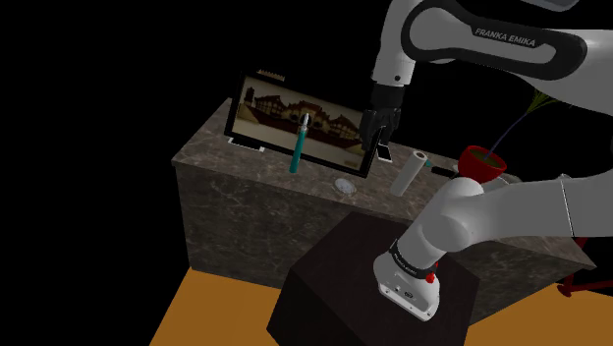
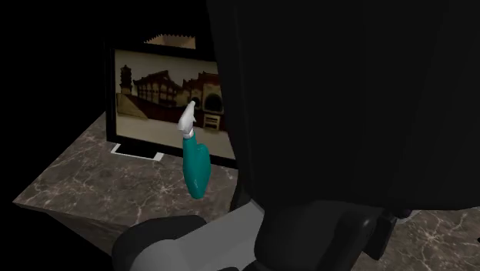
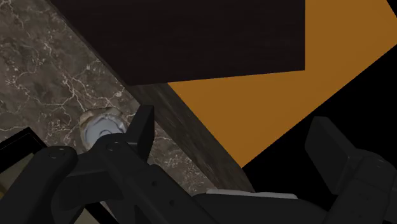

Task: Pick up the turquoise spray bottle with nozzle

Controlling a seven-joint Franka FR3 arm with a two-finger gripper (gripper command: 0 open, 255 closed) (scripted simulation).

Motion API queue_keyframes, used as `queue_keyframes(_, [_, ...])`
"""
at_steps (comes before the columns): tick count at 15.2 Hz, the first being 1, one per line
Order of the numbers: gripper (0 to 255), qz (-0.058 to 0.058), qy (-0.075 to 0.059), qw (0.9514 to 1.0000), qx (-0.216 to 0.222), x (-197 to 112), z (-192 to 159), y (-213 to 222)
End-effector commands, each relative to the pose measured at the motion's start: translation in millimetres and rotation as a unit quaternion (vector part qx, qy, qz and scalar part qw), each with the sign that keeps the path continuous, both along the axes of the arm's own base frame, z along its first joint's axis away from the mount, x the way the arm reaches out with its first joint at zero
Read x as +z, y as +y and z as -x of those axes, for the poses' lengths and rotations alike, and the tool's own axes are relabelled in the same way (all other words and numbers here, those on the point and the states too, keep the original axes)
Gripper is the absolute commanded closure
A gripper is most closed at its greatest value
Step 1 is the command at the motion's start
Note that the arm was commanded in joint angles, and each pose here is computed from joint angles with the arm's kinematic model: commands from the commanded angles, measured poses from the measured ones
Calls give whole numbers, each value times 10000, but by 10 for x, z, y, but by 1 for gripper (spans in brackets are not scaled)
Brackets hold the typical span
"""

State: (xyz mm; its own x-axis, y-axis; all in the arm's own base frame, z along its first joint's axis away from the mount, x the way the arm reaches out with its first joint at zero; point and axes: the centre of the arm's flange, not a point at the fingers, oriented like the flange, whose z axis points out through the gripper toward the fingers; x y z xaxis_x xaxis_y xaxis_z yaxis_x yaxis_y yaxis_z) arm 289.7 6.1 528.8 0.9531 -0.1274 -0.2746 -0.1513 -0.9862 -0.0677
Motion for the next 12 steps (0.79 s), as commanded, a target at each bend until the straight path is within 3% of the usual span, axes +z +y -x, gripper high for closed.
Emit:
queue_keyframes(1, [0,0,0,10000,0,0,0,0])
queue_keyframes(6, [0,-68,230,9974,-676,-278,-649,-76])
queue_keyframes(12, [0,-148,504,9876,-1482,-652,-1387,-275])
